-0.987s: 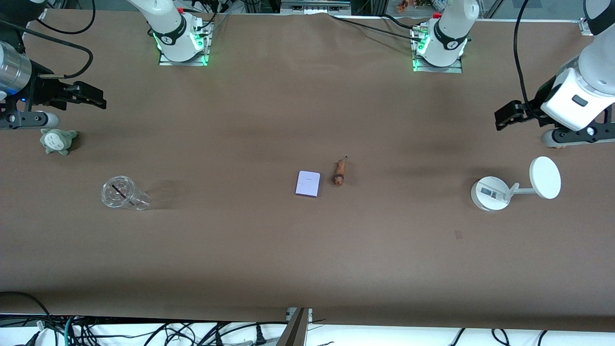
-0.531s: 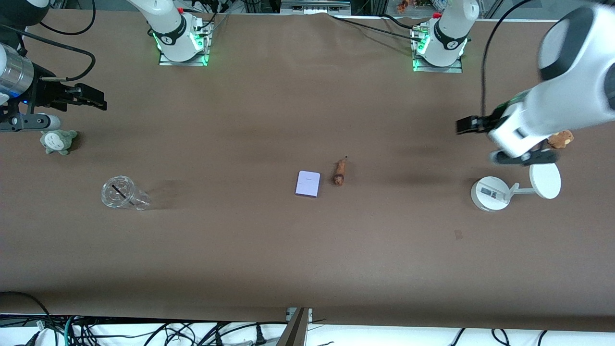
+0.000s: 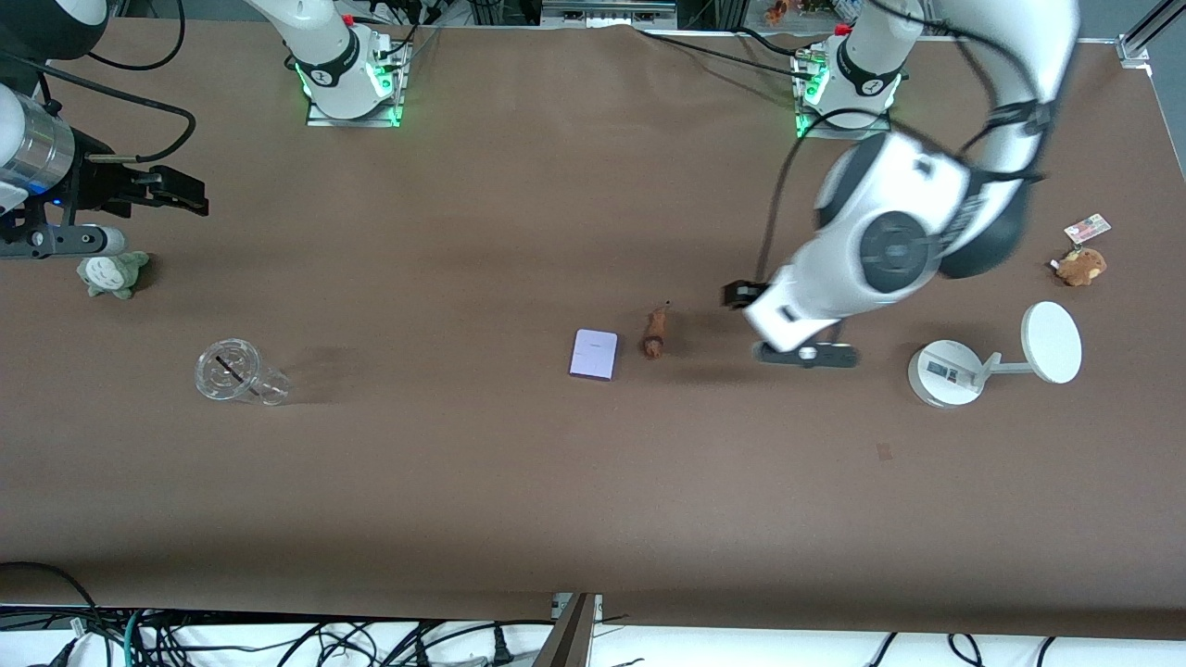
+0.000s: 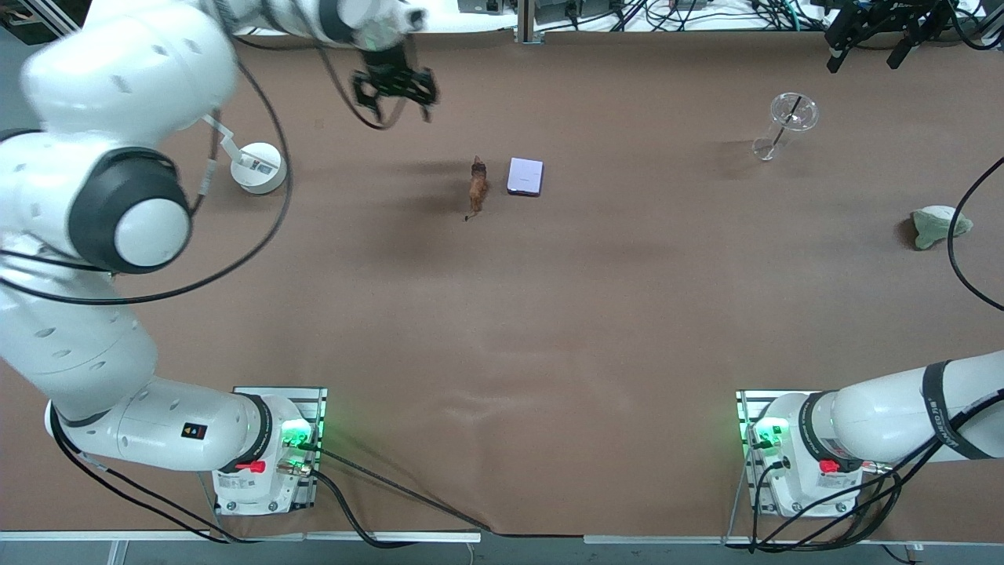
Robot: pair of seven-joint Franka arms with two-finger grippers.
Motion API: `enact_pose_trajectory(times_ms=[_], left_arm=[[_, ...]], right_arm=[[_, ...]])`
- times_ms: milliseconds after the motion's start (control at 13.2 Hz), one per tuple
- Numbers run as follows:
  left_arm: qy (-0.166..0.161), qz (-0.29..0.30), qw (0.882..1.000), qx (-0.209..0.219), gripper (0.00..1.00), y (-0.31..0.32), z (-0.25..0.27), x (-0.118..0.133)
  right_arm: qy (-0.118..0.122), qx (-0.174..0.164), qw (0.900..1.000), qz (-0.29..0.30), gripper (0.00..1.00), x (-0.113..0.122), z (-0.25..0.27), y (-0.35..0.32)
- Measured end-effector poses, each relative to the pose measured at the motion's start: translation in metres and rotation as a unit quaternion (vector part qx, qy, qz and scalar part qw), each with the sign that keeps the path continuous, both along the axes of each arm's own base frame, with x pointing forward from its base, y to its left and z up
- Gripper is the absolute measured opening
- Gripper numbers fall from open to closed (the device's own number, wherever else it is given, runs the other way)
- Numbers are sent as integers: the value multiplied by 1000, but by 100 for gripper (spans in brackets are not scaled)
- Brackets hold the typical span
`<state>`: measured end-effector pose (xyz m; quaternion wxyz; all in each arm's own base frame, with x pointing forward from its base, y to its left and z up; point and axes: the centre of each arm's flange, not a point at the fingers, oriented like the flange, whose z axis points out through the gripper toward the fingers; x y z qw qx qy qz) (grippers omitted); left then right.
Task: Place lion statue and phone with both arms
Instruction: 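Reach the left gripper toward the brown lion statue beside the phone, then close the left gripper on the brown lion statue and lift it, then carry the statue toward the white lamp while the right gripper reaches out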
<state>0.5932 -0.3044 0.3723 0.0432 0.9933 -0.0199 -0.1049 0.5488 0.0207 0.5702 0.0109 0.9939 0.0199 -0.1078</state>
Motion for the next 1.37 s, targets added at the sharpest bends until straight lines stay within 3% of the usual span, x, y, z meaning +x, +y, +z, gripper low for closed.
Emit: enact_pose_trajectory(times_ms=[304,835,987,1214,1290,1366], left_arm=[[-29,-20,999,19,100,-66,-66,-17],[-38,-19,999,13,100,-103,-162,-31],[-44,-30,998,24,81,-101,-170,-31],[-47,-34,998,25,44,-102,-168,-31],[-47,-34,998,25,37,-102,-167,-31],[-45,-34,998,27,37,-101,-165,-30]], right_arm=[[0,0,1000,0,100,0,0,0],[-1,0,1000,0,100,0,0,0],[-1,0,1000,0,100,0,0,0],[-1,0,1000,0,100,0,0,0],[-1,0,1000,0,100,0,0,0],[0,0,1000,0,100,0,0,0]])
